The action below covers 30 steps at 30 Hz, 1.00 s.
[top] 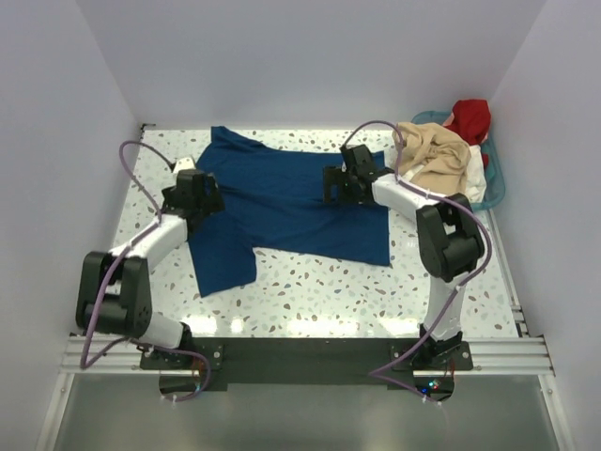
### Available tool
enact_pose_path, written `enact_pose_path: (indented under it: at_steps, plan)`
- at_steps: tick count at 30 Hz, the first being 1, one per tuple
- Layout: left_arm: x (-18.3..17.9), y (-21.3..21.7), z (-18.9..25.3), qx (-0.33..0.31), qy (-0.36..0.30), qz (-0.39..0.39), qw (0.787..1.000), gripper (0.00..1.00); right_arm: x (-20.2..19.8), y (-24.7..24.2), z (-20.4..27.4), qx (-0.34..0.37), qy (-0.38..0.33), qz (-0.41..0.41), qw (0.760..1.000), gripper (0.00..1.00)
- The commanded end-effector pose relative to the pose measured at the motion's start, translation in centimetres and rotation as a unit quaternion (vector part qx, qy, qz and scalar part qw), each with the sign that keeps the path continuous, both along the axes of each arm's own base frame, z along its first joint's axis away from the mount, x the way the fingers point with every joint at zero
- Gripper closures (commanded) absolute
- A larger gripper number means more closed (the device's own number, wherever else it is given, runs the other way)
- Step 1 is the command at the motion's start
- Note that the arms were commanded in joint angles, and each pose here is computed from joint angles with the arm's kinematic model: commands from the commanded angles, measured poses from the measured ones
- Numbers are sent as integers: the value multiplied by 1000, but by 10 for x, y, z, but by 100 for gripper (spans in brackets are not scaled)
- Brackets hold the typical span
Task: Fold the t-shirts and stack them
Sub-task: Flatten the tshirt out
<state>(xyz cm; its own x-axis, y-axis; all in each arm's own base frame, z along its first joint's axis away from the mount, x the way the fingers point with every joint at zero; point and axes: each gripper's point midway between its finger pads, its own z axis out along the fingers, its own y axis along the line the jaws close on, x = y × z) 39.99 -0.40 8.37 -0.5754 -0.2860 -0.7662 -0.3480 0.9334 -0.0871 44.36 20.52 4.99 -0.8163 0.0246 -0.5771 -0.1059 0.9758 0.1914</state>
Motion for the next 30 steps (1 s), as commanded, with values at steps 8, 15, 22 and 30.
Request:
enact_pose_path:
  at_steps: [8, 15, 22, 30]
  plan:
    - [-113, 16, -7, -12, -41, 151, 988, 12, -46, -9, 40, 51, -41, 8, 998, 1]
    - [-157, 20, -20, -35, -17, 186, 982, 20, -71, -21, 42, 51, -46, 3, 998, 1]
    - [-175, -7, -48, -112, 17, 150, 982, 36, -91, -32, 42, 45, -48, 0, 998, 1]
    - [-194, -8, -60, -122, 52, 162, 978, 44, -97, -38, 50, 43, -57, -5, 997, 1]
